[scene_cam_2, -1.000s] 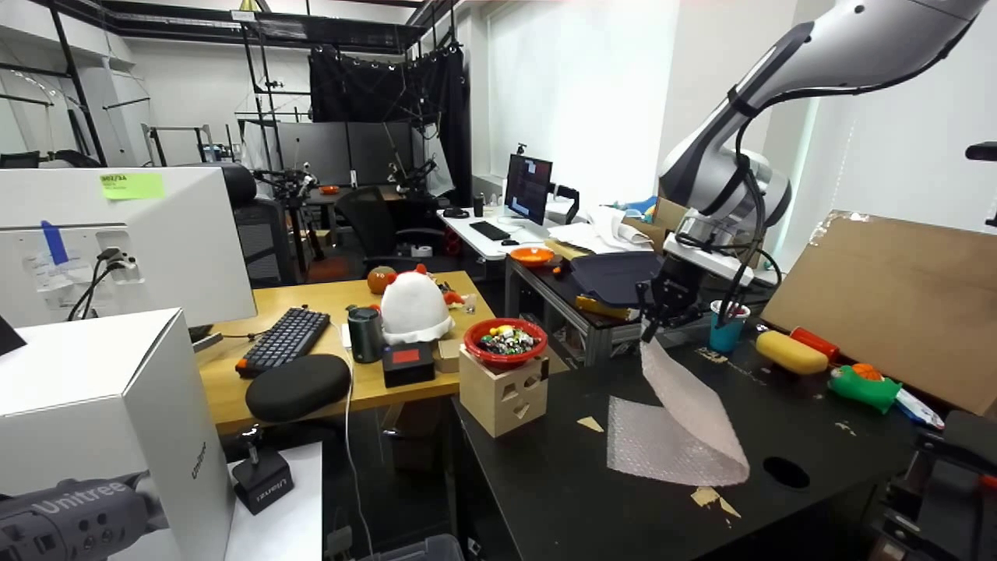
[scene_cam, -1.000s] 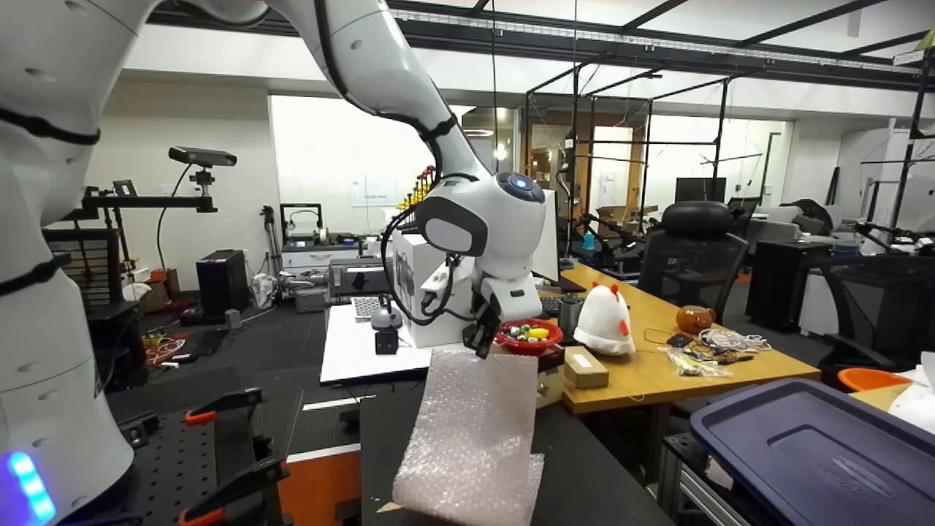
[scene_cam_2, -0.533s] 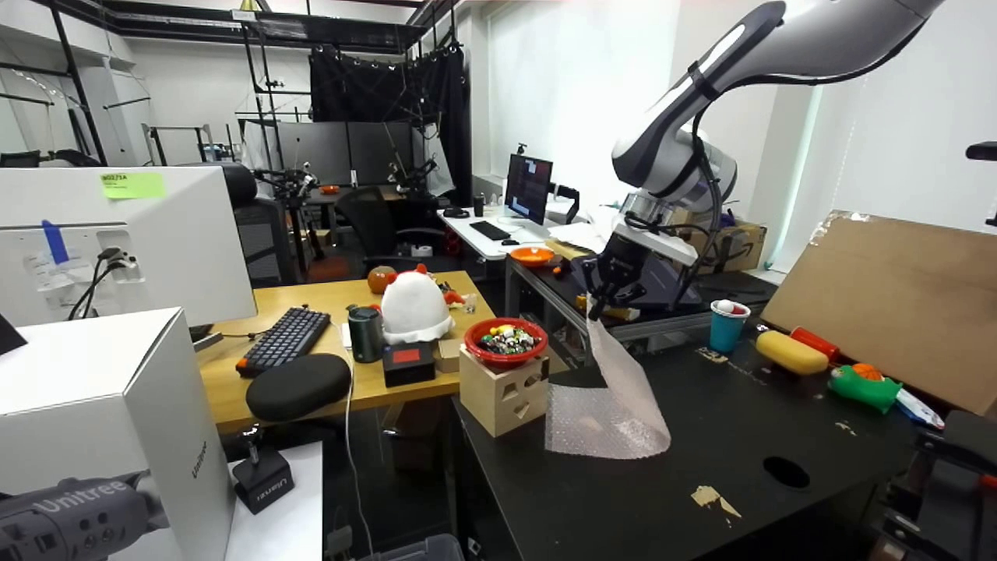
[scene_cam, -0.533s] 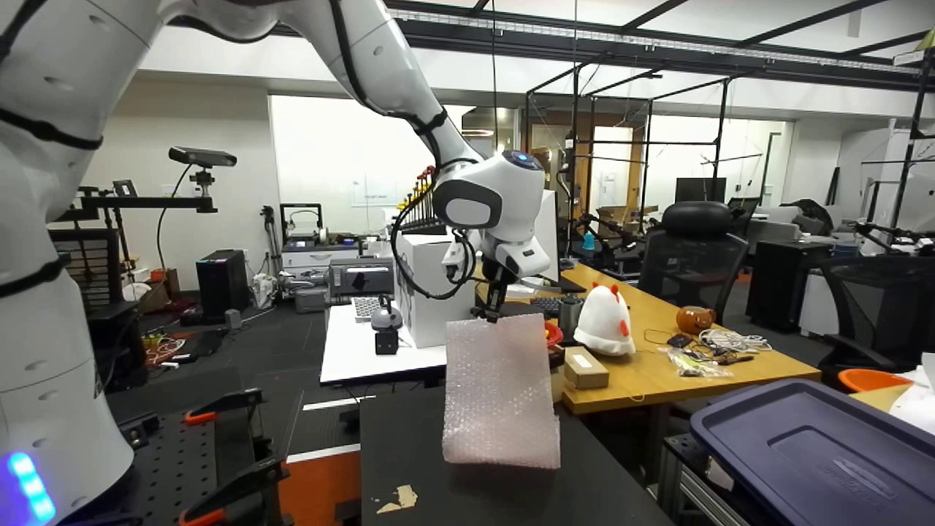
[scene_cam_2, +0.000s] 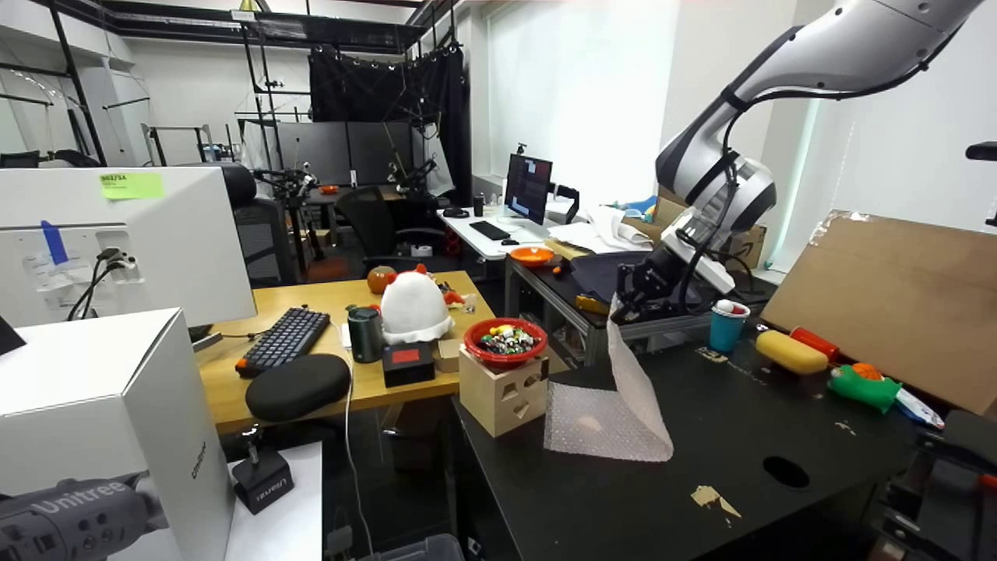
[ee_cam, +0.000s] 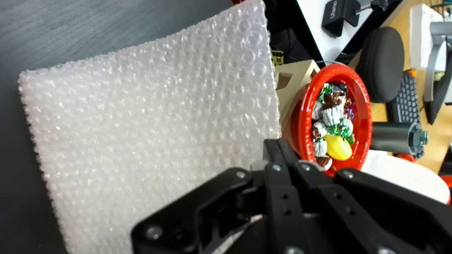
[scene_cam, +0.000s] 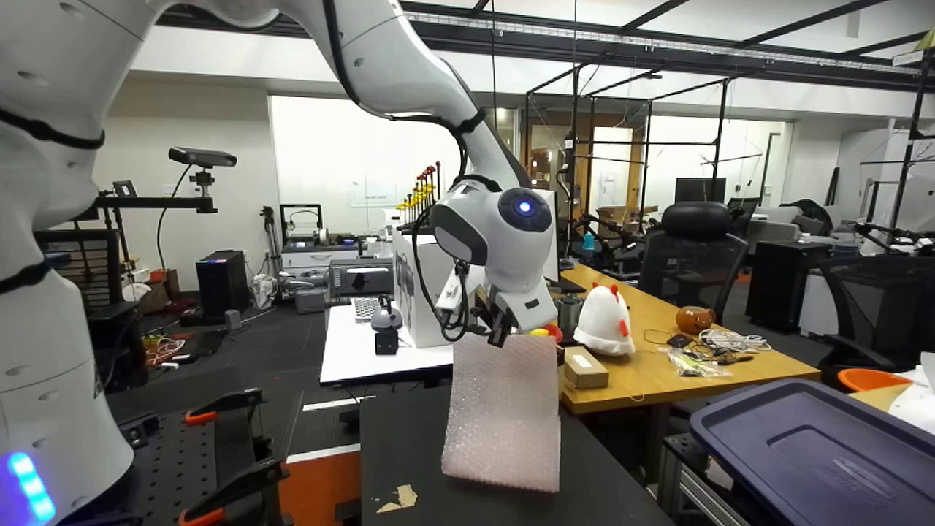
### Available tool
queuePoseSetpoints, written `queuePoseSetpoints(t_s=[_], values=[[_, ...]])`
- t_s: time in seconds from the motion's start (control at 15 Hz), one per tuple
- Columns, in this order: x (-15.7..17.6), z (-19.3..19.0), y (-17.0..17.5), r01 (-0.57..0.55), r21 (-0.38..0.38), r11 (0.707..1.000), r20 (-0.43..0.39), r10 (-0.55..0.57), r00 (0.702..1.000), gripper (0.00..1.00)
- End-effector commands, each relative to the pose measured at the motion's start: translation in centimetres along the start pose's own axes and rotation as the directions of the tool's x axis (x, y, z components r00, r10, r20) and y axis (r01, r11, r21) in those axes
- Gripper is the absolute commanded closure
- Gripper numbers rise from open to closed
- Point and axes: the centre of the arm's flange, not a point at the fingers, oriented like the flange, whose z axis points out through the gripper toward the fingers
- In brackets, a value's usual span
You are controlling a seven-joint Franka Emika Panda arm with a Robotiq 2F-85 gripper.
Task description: Unfold the plastic once.
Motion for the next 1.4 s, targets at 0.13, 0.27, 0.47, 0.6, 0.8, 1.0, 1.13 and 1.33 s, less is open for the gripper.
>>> queuePoseSetpoints(t_s=[0.13, 0.27, 0.47, 0.6, 0.8, 1.0, 1.13, 1.33], values=[[-0.7, -1.4, 9.6, -0.098, 0.196, 0.976, -0.032, 0.106, 0.994, 1.00], [-1.1, -1.8, 12.1, -0.119, 0.250, 0.961, -0.047, 0.135, 0.990, 1.00], [-2.0, -2.9, 15.3, -0.140, 0.296, 0.945, -0.067, 0.167, 0.984, 1.00], [-2.6, -3.5, 17.3, -0.159, 0.308, 0.938, -0.070, 0.189, 0.979, 1.00], [-3.8, -4.7, 19.9, -0.187, 0.294, 0.937, -0.070, 0.216, 0.974, 1.00], [-5.2, -6.8, 21.7, -0.265, 0.200, 0.943, -0.065, 0.283, 0.957, 1.00], [-6.0, -8.1, 22.0, -0.348, 0.105, 0.932, -0.098, 0.358, 0.929, 1.00], [-6.6, -9.7, 20.8, -0.443, -0.010, 0.897, -0.200, 0.432, 0.879, 1.00]])
